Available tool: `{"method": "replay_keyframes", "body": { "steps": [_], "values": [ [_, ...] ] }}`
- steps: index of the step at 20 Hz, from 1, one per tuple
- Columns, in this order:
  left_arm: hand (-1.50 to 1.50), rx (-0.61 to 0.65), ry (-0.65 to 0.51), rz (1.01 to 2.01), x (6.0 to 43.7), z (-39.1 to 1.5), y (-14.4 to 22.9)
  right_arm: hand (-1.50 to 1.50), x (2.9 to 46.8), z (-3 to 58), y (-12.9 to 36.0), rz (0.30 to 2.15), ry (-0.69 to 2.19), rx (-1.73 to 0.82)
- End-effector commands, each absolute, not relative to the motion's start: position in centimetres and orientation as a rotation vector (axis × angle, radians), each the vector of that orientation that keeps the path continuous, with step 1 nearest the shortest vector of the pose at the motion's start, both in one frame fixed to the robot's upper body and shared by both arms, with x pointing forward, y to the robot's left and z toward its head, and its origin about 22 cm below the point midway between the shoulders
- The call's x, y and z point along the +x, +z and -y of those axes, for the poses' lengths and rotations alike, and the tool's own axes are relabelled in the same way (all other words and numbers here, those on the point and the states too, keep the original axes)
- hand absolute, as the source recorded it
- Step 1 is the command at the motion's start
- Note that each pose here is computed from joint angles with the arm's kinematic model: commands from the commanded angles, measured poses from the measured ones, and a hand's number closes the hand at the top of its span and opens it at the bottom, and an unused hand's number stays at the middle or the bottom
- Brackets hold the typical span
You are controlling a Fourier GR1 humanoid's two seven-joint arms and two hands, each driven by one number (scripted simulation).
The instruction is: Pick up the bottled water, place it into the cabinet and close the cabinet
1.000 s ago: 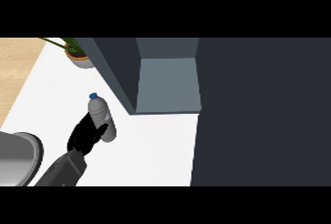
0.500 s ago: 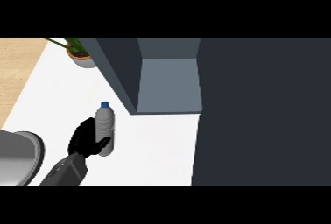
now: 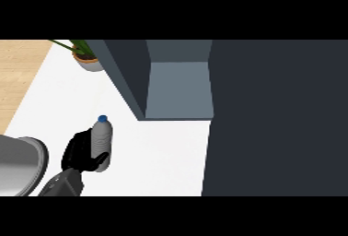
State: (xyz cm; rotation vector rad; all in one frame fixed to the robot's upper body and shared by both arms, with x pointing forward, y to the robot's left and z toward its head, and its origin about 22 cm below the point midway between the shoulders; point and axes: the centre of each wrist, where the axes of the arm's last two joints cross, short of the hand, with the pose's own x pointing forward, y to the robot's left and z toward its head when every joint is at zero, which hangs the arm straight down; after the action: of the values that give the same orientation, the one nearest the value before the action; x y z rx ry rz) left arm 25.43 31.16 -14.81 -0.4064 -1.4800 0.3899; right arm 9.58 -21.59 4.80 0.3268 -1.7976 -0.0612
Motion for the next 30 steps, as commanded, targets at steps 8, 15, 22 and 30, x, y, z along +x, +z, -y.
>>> {"method": "replay_keyframes", "body": {
  "steps": [8,15,22,30],
  "values": [
    [1.50,-0.540,0.399,1.552,26.8,-29.5,-12.7,-1.50,9.1,20.8,6.3,1.793,-0.069,0.341],
    [1.50,-0.547,0.290,1.518,25.7,-26.1,-9.9,-1.50,10.8,21.4,4.4,1.786,-0.067,0.335],
    [1.50,-0.549,0.223,1.609,28.1,-22.3,-4.0,-1.50,10.6,21.5,4.4,1.782,-0.053,0.382],
    [1.50,-0.501,0.174,1.635,31.5,-15.3,2.1,-1.50,9.6,19.5,4.2,1.779,-0.042,0.378]
  ]
}}
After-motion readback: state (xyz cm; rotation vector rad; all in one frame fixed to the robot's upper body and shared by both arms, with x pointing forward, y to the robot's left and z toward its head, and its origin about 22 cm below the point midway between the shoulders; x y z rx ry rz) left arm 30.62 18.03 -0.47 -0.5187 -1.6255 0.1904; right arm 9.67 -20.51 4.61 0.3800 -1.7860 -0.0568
